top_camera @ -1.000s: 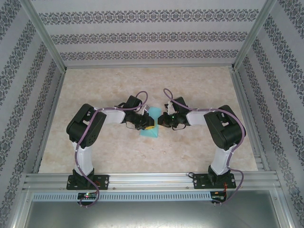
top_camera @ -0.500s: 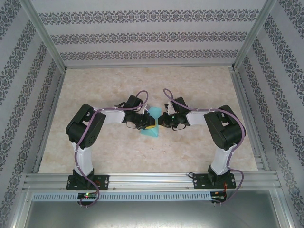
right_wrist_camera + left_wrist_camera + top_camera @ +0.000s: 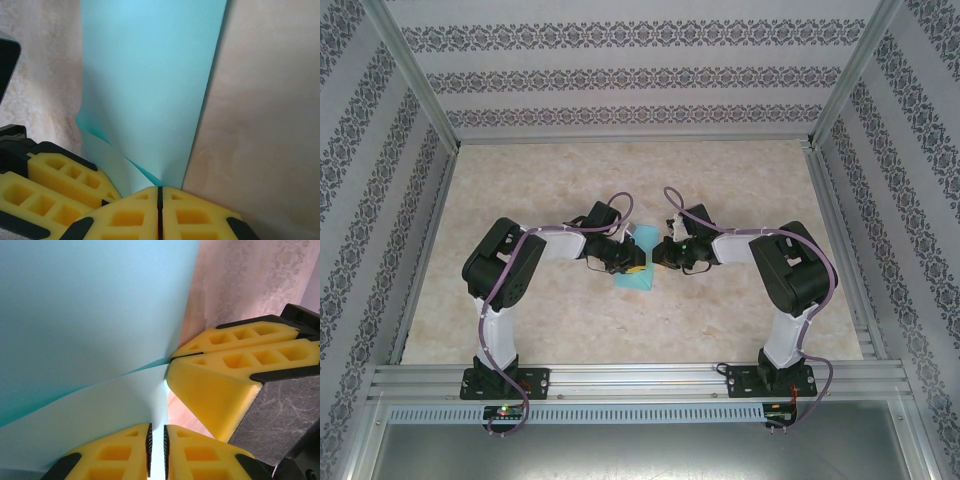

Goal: Fold a paper plane with a square sheet of paper (pick it up from the middle)
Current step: Fold the triangle a second time at the center of the table.

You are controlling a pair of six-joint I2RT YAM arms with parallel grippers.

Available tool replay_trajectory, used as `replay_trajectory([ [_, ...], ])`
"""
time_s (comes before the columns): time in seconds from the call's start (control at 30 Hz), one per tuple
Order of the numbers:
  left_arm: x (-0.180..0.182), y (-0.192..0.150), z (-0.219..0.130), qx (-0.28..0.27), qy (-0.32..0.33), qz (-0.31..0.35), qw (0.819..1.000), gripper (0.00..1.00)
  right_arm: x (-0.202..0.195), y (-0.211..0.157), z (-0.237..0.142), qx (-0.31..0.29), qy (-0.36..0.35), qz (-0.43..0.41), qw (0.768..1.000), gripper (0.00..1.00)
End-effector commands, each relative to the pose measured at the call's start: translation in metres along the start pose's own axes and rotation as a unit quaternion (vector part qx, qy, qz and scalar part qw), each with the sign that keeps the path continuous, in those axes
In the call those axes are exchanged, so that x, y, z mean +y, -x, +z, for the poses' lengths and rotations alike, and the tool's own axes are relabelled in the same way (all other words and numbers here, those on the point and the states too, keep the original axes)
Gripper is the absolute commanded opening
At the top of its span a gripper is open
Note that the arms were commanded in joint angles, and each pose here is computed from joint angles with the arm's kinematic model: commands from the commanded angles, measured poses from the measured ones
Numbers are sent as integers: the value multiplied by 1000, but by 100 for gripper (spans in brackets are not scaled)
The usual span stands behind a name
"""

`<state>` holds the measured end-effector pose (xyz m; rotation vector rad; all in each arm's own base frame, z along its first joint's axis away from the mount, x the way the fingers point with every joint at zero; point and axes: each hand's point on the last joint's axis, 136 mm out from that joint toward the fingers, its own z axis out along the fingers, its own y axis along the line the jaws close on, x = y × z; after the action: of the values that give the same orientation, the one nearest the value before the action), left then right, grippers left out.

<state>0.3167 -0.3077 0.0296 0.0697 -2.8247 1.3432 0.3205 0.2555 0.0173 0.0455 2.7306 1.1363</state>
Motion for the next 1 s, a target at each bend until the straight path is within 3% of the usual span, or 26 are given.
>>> replay_trajectory([
  [0.0, 4, -6, 6, 14, 13, 2, 1000, 18, -5, -4, 1, 6, -19, -2, 1000, 10],
  [0.7, 30, -15, 7, 19, 60, -16, 998, 18, -5, -5, 3, 10, -20, -3, 1000, 10],
  [0.97, 45, -21, 7, 16, 86, -33, 996, 18, 11, 11, -21, -21, -20, -15, 999, 19],
])
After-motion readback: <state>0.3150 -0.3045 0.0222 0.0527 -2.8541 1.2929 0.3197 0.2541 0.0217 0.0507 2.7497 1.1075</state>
